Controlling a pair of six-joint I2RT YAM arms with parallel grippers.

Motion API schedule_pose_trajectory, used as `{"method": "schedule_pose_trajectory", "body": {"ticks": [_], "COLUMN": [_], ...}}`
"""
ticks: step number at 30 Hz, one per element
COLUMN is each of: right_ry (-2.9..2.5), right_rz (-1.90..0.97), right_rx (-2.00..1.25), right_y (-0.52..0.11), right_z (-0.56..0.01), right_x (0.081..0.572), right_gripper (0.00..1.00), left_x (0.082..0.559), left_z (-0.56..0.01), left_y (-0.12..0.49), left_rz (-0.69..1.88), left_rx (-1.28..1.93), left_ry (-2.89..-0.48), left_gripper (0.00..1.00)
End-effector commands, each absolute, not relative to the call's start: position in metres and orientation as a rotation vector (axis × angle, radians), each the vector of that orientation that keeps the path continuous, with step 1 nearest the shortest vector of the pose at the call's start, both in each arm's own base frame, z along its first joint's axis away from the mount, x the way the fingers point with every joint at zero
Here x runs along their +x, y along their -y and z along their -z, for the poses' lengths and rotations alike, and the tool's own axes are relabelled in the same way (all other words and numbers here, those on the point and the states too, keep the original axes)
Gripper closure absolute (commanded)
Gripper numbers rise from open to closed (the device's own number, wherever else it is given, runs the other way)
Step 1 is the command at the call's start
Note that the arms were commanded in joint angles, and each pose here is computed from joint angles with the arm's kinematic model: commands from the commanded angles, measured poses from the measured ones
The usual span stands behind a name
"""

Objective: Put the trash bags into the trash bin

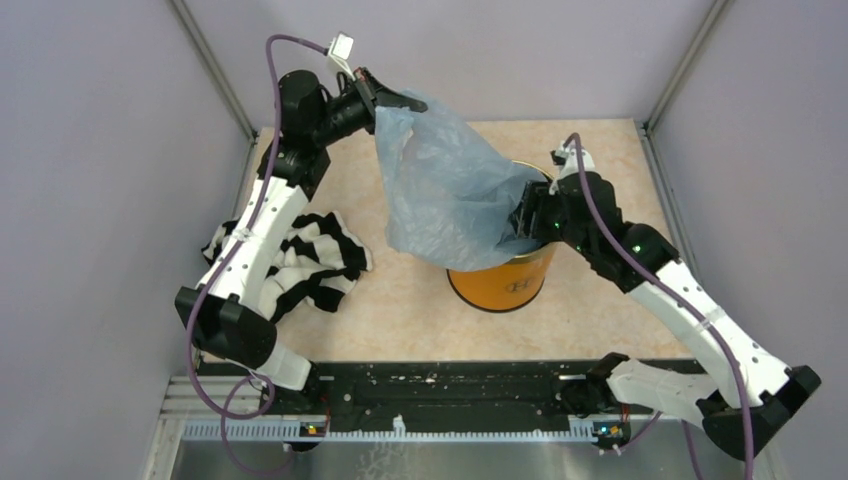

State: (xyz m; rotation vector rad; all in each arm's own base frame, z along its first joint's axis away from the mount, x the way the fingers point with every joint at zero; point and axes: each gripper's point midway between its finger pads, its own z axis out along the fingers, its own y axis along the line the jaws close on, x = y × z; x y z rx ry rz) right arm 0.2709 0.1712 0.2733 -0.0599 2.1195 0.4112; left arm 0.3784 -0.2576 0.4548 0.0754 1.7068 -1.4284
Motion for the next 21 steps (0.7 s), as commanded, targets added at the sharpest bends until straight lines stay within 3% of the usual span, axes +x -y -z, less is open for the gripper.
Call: {"method": "schedule_pose_trajectory", "body": {"ticks": [1,15,17,21], "right_ry": [-2.022,-1.851,-1.85,-1.884], "right_rz": [-0.45,-0.586,-0.485,-0.285], "right_rx": [-0.004,-0.261,-0.223,-0.126], "right_y": [-0.156,-0.179,-0.169,-0.151], "right_z": [-0.318,-0.383,-0.387,-0.373], "right_x": [0.258,0.244,0.258,0.287], "right_gripper": [0.39,0.25,0.25,0.35], "left_x": [0.367,0.37,0.37,0.37], "left_z": [-0.473,-0.473,-0.474,-0.473], "left_y": [0.257,0.262,0.262,0.265], "left_rz": [1.423,1.417,1.415,1.414], "left_rx": [0.137,0.134,0.134,0.134], "left_ry": [-1.631,-1.634,-1.633,-1.636], "left_gripper": [1.0,1.0,1.0,1.0]}}
